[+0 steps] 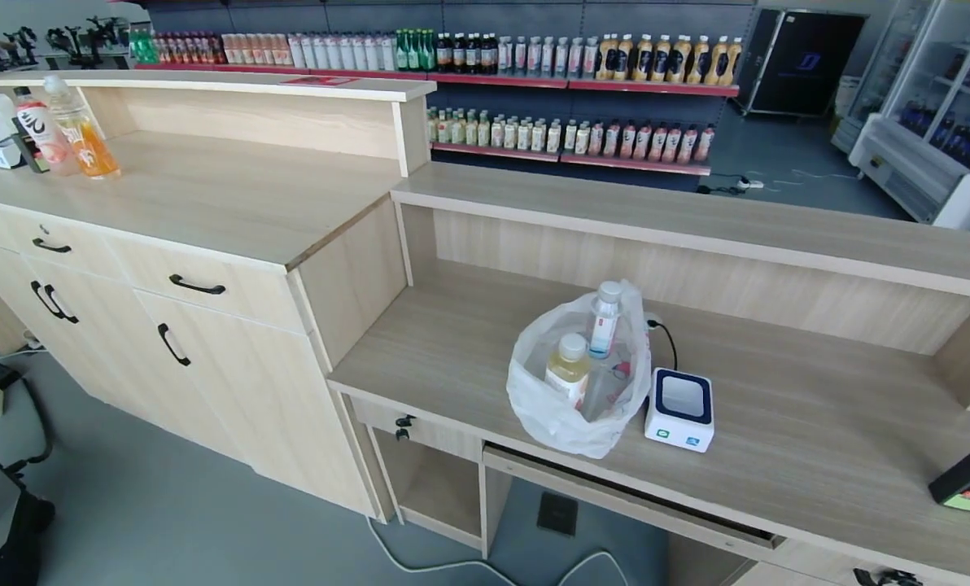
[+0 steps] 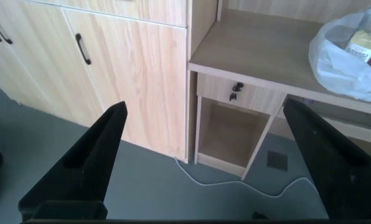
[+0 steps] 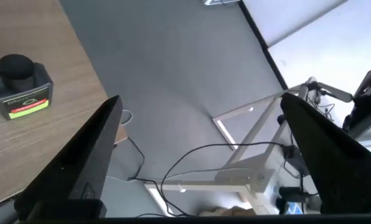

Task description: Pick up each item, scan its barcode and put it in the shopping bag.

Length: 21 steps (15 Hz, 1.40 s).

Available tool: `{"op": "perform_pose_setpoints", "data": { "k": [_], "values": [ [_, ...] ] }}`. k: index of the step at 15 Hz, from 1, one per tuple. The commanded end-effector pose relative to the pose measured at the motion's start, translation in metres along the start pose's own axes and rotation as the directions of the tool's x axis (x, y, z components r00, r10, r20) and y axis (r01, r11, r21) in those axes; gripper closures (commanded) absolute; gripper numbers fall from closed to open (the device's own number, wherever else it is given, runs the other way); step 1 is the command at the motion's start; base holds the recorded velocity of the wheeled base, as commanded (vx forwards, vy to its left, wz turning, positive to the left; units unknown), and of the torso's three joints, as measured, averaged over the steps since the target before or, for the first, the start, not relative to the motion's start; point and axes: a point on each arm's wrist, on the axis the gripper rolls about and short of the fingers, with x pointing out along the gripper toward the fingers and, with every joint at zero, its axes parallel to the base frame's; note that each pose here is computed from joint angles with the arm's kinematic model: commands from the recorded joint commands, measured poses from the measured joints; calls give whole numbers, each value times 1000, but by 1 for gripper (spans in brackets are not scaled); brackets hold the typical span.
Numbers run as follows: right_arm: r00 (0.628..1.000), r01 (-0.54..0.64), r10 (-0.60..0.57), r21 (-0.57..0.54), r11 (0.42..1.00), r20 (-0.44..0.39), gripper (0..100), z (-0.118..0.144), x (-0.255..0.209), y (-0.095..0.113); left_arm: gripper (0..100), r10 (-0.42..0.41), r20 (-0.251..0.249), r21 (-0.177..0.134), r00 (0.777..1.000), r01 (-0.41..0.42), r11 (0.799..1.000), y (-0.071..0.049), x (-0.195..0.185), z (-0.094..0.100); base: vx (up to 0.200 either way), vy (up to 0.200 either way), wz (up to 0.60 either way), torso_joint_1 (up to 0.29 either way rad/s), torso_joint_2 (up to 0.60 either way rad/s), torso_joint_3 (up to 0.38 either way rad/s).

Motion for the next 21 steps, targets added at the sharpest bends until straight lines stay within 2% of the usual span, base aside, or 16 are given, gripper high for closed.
{"op": "perform_pose_setpoints", "data": {
  "k": [1, 4, 9, 12, 16, 18, 21],
  "values": [
    [995, -99, 95, -155, 983, -31, 0, -19, 43, 22, 0, 1, 0, 0, 1000, -1, 1000, 0, 0, 0, 0, 0, 0, 0, 0, 0],
    [967, -218, 249, -343, 913, 48, 0, -18, 57, 28, 0, 1, 0, 0, 1000, -1, 1000, 0, 0, 0, 0, 0, 0, 0, 0, 0],
    [956, -281, 293, -353, 892, -21, 0, -37, 50, 39, 0, 1, 0, 0, 1000, -1, 1000, 0, 0, 0, 0, 0, 0, 0, 0, 0],
    [952, -293, 304, -407, 865, -39, 0, -43, 54, 43, 0, 1, 0, 0, 1000, -1, 1000, 0, 0, 0, 0, 0, 0, 0, 0, 0],
    [938, -339, 340, -393, 855, -69, 0, -50, 57, 49, 0, 1, 0, 0, 1000, -1, 1000, 0, 0, 0, 0, 0, 0, 0, 0, 0],
    [931, -358, 363, -322, 876, -47, 0, -48, 62, 49, 0, 1, 0, 0, 1000, -1, 1000, 0, 0, 0, 0, 0, 0, 0, 0, 0],
    [930, -362, 364, -277, 890, -46, 0, -48, 71, 51, 0, 1, 0, 0, 1000, -1, 1000, 0, 0, 0, 0, 0, 0, 0, 0, 0]
  ]
}}
